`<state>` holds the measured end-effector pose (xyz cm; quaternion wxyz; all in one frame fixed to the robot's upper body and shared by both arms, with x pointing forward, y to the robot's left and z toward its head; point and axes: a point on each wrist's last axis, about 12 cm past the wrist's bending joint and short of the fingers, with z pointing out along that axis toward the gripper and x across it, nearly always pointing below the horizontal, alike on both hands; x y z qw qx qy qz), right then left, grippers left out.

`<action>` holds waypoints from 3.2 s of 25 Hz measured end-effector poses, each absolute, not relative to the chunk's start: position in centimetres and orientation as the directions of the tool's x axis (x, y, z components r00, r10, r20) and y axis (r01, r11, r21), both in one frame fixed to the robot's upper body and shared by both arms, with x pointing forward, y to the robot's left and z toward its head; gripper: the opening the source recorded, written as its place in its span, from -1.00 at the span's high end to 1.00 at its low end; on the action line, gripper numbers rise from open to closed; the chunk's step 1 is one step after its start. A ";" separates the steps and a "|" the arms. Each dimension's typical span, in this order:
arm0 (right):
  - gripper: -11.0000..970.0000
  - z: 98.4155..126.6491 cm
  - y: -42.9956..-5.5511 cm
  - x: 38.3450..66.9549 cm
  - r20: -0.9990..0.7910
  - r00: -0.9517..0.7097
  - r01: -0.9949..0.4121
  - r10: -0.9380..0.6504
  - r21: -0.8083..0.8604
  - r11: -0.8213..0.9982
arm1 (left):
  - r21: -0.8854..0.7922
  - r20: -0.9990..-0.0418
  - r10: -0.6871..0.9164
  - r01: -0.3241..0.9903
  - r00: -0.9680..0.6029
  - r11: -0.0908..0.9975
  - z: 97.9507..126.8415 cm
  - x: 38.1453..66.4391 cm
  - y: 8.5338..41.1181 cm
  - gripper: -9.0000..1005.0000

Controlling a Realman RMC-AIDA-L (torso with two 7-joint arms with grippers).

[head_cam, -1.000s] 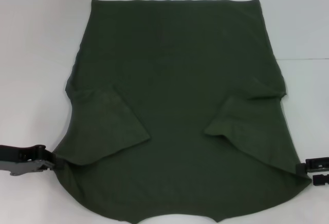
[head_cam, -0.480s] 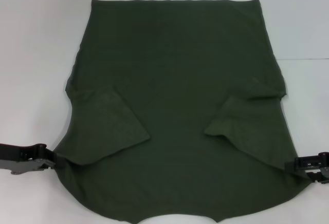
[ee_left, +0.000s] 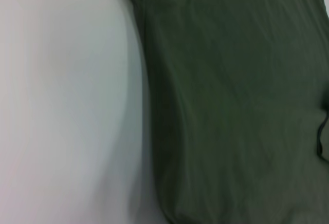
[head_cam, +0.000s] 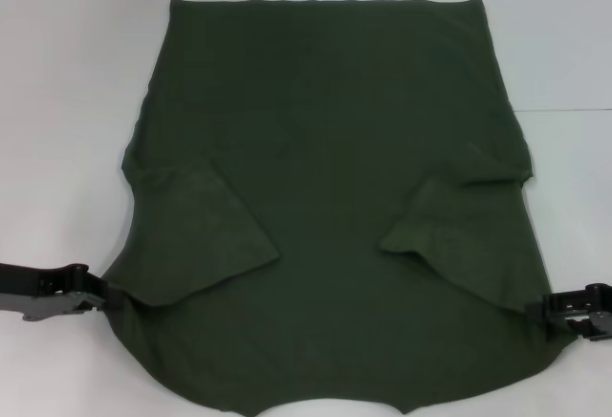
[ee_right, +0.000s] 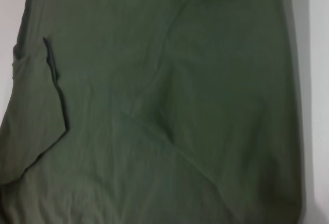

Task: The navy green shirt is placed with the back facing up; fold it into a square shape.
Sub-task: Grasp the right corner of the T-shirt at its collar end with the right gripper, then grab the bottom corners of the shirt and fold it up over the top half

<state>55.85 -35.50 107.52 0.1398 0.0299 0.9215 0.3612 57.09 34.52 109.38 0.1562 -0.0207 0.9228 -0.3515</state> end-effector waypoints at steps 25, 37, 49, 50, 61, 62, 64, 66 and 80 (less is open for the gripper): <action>0.51 107.3 -36.0 55.9 -0.261 -0.955 -0.064 0.138 0.639 0.767 | -0.659 -0.282 -0.145 0.081 -0.948 0.748 109.4 57.2 34.4 0.92; 0.88 107.2 -36.2 55.9 -0.287 -0.951 -0.095 0.113 0.619 0.780 | -0.660 -0.283 -0.147 0.081 -0.948 0.747 109.4 57.1 34.5 0.92; 0.94 107.3 -36.2 55.8 -0.302 -0.949 -0.119 0.093 0.615 0.780 | -0.659 -0.284 -0.146 0.083 -0.948 0.748 109.4 57.1 34.5 0.92; 0.94 107.3 -36.2 55.8 -0.303 -0.949 -0.121 0.092 0.614 0.780 | -0.659 -0.285 -0.145 0.084 -0.948 0.748 109.4 57.1 34.5 0.92; 0.94 107.2 -36.2 55.8 -0.306 -0.948 -0.123 0.092 0.615 0.779 | -0.661 -0.292 -0.141 0.094 -0.946 0.744 109.5 57.2 34.3 0.92; 0.94 107.2 -36.2 55.8 -0.307 -0.947 -0.122 0.093 0.615 0.779 | -0.662 -0.293 -0.140 0.095 -0.946 0.743 109.5 57.2 34.3 0.92; 0.94 107.2 -36.2 55.8 -0.311 -0.946 -0.127 0.091 0.613 0.780 | -0.663 -0.294 -0.139 0.097 -0.946 0.742 109.5 57.2 34.3 0.92; 0.94 107.4 -36.4 55.8 -0.321 -0.943 -0.139 0.085 0.612 0.779 | -0.663 -0.297 -0.131 0.105 -0.946 0.741 109.5 57.2 34.3 0.92; 0.94 109.9 -38.8 53.5 -0.466 -0.884 -0.354 -0.036 0.617 0.703 | -0.690 -0.322 -0.036 0.209 -0.946 0.693 111.1 56.3 34.6 0.92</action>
